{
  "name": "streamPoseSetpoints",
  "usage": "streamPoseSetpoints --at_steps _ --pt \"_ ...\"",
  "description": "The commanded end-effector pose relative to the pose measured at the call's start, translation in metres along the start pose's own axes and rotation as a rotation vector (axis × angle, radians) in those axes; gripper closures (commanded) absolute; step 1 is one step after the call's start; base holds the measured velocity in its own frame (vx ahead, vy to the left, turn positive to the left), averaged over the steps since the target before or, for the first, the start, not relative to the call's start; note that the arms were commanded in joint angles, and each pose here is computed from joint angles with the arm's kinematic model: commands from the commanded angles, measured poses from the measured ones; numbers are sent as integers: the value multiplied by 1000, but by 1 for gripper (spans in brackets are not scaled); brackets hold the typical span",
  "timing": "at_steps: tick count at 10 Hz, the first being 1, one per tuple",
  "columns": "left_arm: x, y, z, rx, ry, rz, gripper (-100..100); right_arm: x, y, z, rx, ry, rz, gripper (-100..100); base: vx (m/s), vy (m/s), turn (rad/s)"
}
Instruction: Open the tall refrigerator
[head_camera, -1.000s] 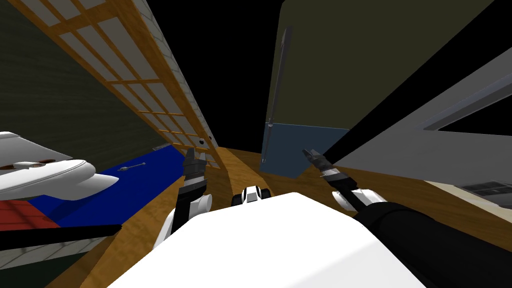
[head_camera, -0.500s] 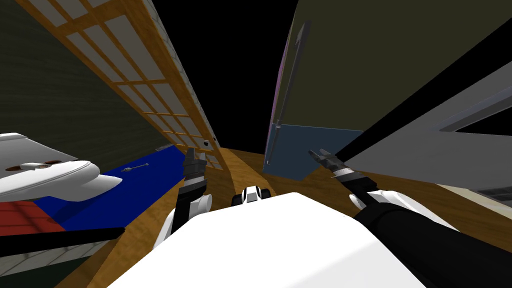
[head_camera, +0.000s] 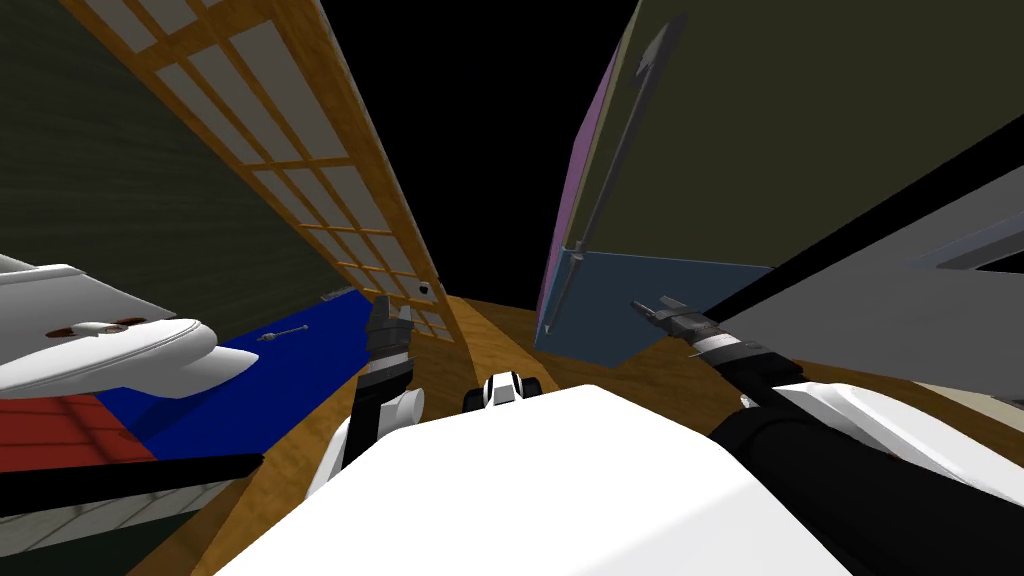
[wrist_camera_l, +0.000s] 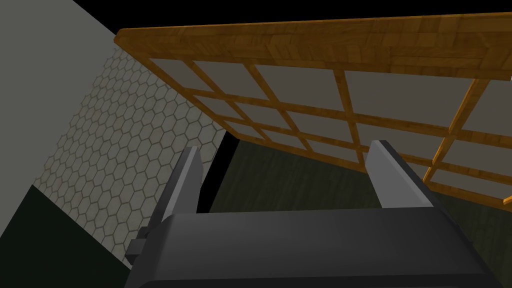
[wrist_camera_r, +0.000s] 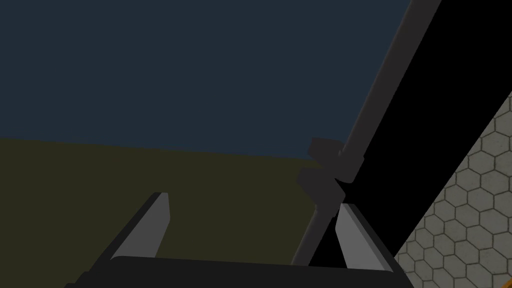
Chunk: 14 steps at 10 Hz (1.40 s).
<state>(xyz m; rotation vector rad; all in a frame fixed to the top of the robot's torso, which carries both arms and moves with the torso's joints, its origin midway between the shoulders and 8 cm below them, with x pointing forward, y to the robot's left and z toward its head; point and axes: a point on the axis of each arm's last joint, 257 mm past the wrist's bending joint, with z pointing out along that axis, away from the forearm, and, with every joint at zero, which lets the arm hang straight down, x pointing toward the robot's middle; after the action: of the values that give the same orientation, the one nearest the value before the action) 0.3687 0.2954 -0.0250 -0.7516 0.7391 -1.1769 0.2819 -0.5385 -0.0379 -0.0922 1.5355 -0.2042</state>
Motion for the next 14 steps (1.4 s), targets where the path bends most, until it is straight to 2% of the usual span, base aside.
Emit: streamPoseSetpoints --at_steps 1,4,7,10,14 --pt "0 0 0 0 0 0 0 -10 -23 -6 27 30 -89 -100 100 107 55" --pt "0 0 0 0 0 0 0 -25 -60 -13 68 82 -225 -100 140 177 92" --pt "0 0 0 0 0 0 0 -49 -92 -17 108 115 -349 -100 154 156 82" --pt "0 0 0 0 0 0 0 -71 -114 -19 135 137 -447 -100 124 143 70" --pt "0 0 0 0 0 0 0 -99 -133 -17 159 155 -561 -100 110 109 46"
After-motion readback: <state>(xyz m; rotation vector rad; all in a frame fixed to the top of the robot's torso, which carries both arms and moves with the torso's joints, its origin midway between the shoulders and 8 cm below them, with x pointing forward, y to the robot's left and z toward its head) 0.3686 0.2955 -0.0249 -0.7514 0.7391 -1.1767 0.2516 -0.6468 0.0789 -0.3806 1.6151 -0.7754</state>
